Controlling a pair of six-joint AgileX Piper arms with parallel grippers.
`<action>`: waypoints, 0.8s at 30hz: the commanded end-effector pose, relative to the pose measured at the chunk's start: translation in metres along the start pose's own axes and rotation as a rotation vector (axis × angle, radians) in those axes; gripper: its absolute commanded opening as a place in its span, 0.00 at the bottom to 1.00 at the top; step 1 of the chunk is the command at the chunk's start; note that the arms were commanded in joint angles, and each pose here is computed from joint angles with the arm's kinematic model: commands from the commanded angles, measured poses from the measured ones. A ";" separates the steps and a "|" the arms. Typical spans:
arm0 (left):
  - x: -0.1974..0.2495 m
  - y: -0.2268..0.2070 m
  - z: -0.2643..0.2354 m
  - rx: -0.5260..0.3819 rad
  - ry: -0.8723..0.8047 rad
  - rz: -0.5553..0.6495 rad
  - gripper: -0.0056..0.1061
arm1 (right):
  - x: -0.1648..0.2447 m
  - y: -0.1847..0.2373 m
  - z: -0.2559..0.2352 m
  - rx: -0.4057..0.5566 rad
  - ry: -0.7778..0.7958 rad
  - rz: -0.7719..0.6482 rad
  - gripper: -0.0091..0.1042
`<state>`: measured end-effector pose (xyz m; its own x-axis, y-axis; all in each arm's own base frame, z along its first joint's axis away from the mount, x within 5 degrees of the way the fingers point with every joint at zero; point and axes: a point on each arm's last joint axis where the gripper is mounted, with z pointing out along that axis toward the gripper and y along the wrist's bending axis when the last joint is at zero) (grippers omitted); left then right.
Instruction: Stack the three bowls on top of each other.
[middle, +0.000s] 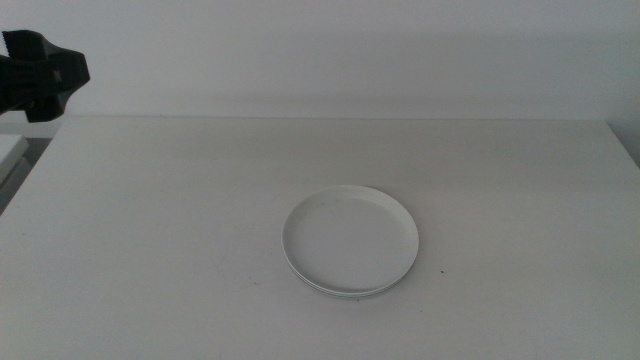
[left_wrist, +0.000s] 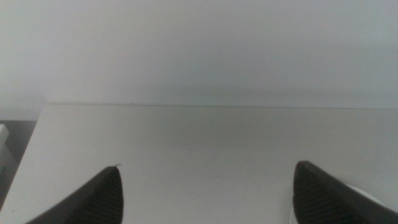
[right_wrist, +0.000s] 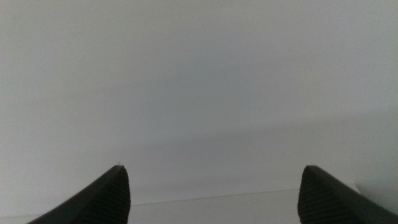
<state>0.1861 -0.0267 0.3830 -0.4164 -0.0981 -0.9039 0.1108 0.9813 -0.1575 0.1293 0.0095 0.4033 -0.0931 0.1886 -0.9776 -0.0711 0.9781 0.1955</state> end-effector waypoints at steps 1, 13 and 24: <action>-0.002 0.000 -0.001 -0.002 -0.022 0.003 0.89 | 0.000 -0.002 -0.002 0.013 -0.012 0.004 0.90; -0.002 -0.001 -0.015 0.004 -0.063 0.006 0.89 | 0.038 -0.009 -0.008 0.027 0.026 0.003 0.90; 0.096 0.012 -0.071 -0.003 -0.190 0.039 0.89 | 0.166 -0.036 -0.059 0.075 0.044 -0.162 0.90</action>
<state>0.0897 -0.0139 0.3395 -0.2274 -0.0984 -0.9688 0.1251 0.9837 -0.1292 0.0620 0.0026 0.2473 -0.1598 0.0709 -0.9846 -0.0282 0.9967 0.0763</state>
